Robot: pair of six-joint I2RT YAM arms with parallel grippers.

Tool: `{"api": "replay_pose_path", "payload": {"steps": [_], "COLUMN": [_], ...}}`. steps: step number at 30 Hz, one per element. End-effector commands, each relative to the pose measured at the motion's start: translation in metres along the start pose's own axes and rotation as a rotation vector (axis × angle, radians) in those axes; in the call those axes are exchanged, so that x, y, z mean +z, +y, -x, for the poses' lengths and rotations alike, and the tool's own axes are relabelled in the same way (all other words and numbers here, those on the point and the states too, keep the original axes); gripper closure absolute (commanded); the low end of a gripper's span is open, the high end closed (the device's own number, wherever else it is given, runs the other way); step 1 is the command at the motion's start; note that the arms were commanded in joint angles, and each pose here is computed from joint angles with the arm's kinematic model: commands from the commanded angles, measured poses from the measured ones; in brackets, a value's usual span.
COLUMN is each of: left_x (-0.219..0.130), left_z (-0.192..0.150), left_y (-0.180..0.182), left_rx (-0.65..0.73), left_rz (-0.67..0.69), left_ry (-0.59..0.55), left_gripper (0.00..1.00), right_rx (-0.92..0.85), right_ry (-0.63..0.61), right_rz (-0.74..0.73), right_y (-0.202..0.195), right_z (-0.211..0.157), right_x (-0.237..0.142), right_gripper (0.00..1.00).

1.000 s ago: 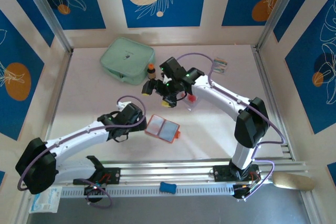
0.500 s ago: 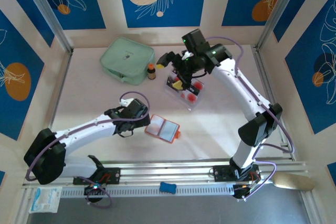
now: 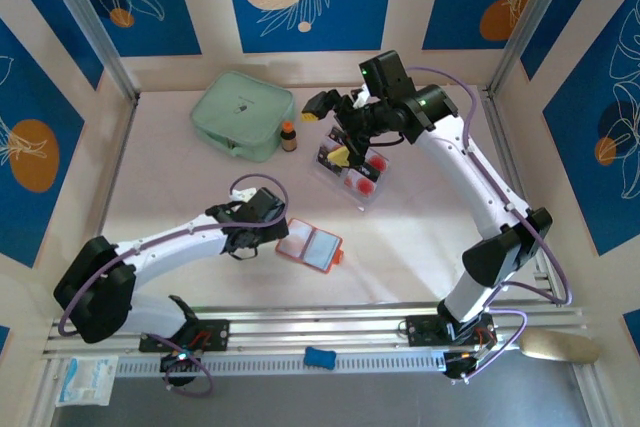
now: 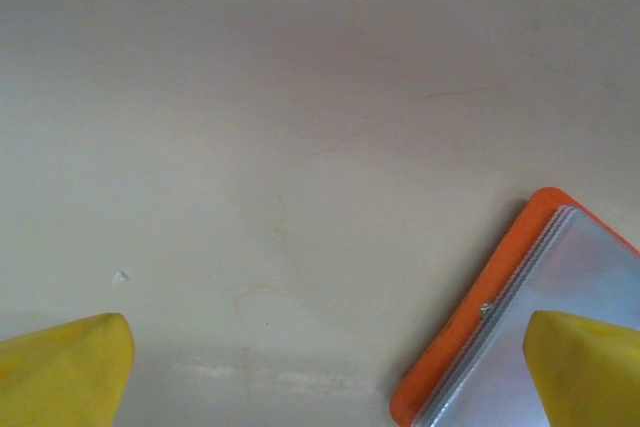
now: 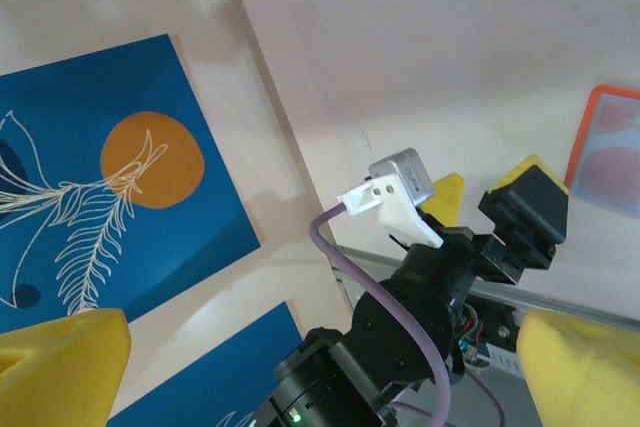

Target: Put the credit cards into the card holder

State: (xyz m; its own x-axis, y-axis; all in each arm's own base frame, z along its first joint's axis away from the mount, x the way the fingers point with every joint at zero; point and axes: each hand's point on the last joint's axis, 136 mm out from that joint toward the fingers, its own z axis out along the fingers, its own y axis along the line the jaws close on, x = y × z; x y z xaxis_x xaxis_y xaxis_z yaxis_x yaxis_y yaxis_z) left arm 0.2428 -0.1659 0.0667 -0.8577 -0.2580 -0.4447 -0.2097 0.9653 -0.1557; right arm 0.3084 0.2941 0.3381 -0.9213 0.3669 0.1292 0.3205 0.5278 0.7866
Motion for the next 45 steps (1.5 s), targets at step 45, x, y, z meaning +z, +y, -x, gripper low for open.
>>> {"api": "replay_pose_path", "payload": {"steps": [45], "left_x": [-0.033], "left_z": [0.068], "left_y": [-0.008], "left_rx": [0.031], "left_rz": [-0.071], "left_ry": [-0.128], "left_gripper": [0.0], "right_rx": [-0.658], "right_ry": [0.363], "right_rz": [-0.243], "right_y": [-0.217], "right_z": [-0.145], "right_x": [0.165], "right_gripper": [0.26]}}
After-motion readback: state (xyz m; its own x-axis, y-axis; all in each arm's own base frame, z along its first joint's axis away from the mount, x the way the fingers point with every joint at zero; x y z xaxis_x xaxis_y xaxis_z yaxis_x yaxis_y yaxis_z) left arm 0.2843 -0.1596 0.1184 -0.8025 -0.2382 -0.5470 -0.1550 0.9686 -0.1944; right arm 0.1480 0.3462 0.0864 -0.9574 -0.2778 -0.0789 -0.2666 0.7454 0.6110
